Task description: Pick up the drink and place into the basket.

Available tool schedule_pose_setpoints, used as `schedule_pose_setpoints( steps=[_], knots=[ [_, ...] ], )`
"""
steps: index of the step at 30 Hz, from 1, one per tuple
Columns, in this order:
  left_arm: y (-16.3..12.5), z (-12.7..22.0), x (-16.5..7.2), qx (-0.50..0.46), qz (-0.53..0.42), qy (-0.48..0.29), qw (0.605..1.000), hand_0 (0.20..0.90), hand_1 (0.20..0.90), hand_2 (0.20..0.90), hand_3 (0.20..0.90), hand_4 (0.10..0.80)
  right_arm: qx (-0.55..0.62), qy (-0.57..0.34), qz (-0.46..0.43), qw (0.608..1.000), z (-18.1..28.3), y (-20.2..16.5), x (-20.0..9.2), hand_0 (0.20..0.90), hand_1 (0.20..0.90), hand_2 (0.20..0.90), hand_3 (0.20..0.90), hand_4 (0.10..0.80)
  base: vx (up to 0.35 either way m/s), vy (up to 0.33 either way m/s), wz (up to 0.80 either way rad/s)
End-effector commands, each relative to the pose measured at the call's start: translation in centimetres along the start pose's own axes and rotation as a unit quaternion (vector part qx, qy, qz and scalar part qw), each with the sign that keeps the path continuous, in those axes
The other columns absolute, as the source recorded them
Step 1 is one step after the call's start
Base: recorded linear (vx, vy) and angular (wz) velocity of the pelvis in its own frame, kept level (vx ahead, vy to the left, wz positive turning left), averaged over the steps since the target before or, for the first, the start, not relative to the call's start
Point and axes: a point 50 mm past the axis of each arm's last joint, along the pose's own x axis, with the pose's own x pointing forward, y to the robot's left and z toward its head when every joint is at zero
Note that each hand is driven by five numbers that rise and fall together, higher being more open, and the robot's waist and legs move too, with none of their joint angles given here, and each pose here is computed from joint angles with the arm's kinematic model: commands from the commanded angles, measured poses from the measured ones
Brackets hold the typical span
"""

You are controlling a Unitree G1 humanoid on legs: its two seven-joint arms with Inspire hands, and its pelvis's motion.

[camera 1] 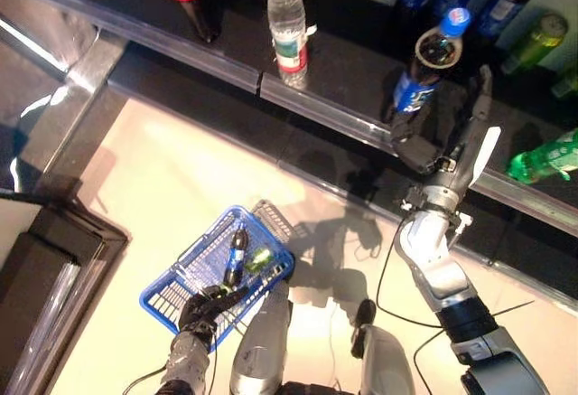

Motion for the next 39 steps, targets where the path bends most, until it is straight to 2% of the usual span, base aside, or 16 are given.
schedule_pose_setpoints(
  steps=[1,18,22,39],
  knots=[
    [0.3,-1.2,-1.1,0.038,-0.030,-0.003,0.999,0.300,0.300,0.300,0.200,0.100,0.072,-0.150,-0.063,0.984,6.4,-0.5,3.2,0.900,0.900,0.900,0.900,0.800,-0.028,-0.012,0.04],
    [-2.9,2.2,-0.1,0.008,-0.060,-0.062,0.996,0.300,0.300,0.300,0.200,0.100,0.121,-0.140,-0.089,0.979,8.0,-0.1,6.4,0.900,0.900,0.900,0.900,0.800,-0.003,0.006,-0.05],
    [-3.6,2.1,-0.2,0.008,-0.070,-0.061,0.996,0.300,0.300,0.300,0.200,0.100,0.129,-0.140,-0.091,0.978,8.3,-0.1,7.1,0.900,0.900,0.900,0.900,0.800,0.001,0.008,-0.02],
    [-3.8,2.8,0.1,0.002,-0.069,-0.061,0.996,0.300,0.300,0.300,0.200,0.100,0.146,-0.169,-0.069,0.972,12.7,1.6,9.9,0.900,0.900,0.900,0.900,0.800,-0.002,0.013,-0.04]
  ],
)
